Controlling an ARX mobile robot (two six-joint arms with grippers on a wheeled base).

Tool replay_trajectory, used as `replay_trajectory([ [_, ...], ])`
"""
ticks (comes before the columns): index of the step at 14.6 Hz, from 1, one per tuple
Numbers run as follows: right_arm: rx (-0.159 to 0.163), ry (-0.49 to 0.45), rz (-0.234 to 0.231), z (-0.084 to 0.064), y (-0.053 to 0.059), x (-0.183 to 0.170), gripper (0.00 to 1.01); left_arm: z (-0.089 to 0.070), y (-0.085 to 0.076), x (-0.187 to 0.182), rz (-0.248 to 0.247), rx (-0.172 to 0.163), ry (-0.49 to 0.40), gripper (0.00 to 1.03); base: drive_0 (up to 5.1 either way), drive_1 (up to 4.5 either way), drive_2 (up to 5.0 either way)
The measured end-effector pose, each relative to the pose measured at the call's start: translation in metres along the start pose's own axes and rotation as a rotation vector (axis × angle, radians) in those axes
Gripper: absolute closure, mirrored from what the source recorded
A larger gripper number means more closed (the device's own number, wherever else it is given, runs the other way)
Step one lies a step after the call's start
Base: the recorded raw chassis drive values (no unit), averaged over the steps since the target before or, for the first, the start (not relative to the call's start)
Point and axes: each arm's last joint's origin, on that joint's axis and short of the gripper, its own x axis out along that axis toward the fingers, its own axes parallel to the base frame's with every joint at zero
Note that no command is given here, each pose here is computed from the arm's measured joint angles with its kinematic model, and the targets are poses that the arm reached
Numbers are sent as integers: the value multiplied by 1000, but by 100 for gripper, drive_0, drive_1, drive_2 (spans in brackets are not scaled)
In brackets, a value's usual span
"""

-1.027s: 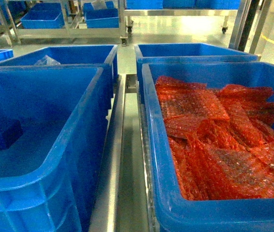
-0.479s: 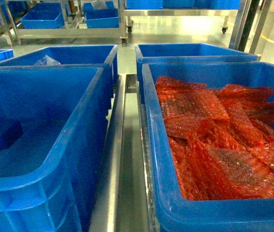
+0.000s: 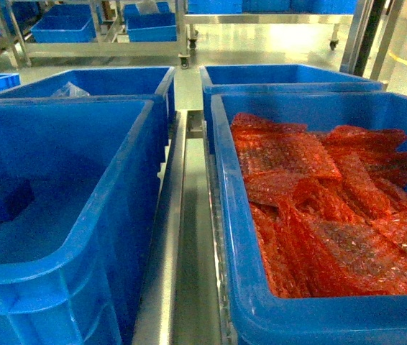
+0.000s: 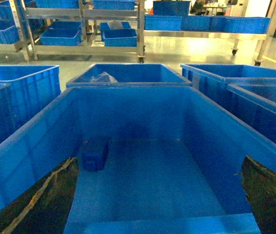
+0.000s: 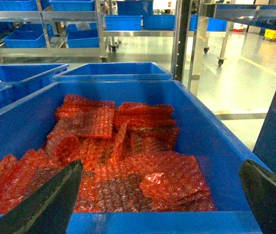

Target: Pick blue part to blue bin on bottom shelf

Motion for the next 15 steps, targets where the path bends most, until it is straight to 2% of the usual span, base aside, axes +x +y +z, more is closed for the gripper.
replay_trajectory([
  [15, 0, 0, 0, 0, 0, 0, 3, 0, 0, 0, 0, 0, 0, 5, 0, 0, 0],
])
